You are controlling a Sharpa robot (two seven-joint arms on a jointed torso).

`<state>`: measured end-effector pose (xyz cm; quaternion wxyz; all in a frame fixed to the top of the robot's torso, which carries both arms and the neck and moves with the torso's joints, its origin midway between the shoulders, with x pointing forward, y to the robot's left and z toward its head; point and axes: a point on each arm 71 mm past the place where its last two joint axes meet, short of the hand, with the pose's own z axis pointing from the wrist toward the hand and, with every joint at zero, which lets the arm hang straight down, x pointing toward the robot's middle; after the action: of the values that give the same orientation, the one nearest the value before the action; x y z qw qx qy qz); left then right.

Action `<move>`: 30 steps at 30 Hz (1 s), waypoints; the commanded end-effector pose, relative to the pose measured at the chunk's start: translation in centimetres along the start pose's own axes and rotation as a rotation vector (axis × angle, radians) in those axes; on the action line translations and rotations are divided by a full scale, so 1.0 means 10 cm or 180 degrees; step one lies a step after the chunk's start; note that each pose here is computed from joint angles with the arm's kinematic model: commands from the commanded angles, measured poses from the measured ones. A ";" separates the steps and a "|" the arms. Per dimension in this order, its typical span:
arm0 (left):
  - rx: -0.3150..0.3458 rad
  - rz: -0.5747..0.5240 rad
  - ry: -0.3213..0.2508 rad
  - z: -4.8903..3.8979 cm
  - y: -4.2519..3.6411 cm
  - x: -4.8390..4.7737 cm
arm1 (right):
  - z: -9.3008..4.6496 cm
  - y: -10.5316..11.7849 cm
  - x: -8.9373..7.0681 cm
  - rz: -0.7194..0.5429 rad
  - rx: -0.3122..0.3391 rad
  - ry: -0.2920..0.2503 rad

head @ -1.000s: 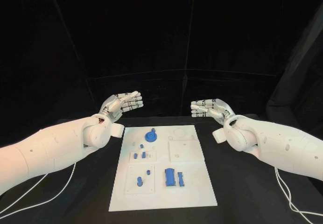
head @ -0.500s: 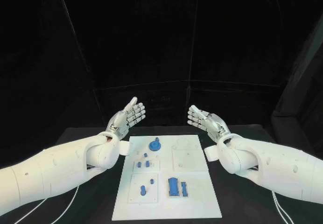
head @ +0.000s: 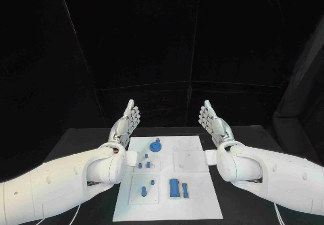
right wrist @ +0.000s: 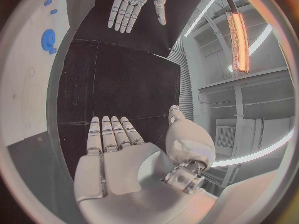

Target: Assemble the parts on the task board

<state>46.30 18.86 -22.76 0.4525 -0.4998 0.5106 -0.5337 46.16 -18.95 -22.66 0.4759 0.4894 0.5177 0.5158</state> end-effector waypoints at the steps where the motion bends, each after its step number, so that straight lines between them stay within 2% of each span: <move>1: 0.0074 0.0193 -0.0237 -0.016 -0.036 -0.034 | 0.00 0.02 -0.03 -0.0006 -0.0047 -0.0161; 30: 0.0074 0.0193 -0.0237 -0.016 -0.036 -0.034 | 0.00 0.02 -0.03 -0.0006 -0.0047 -0.0161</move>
<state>46.14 19.29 -22.69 0.4862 -0.5054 0.5044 -0.5038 46.16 -19.27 -22.67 0.4869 0.5028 0.5067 0.5033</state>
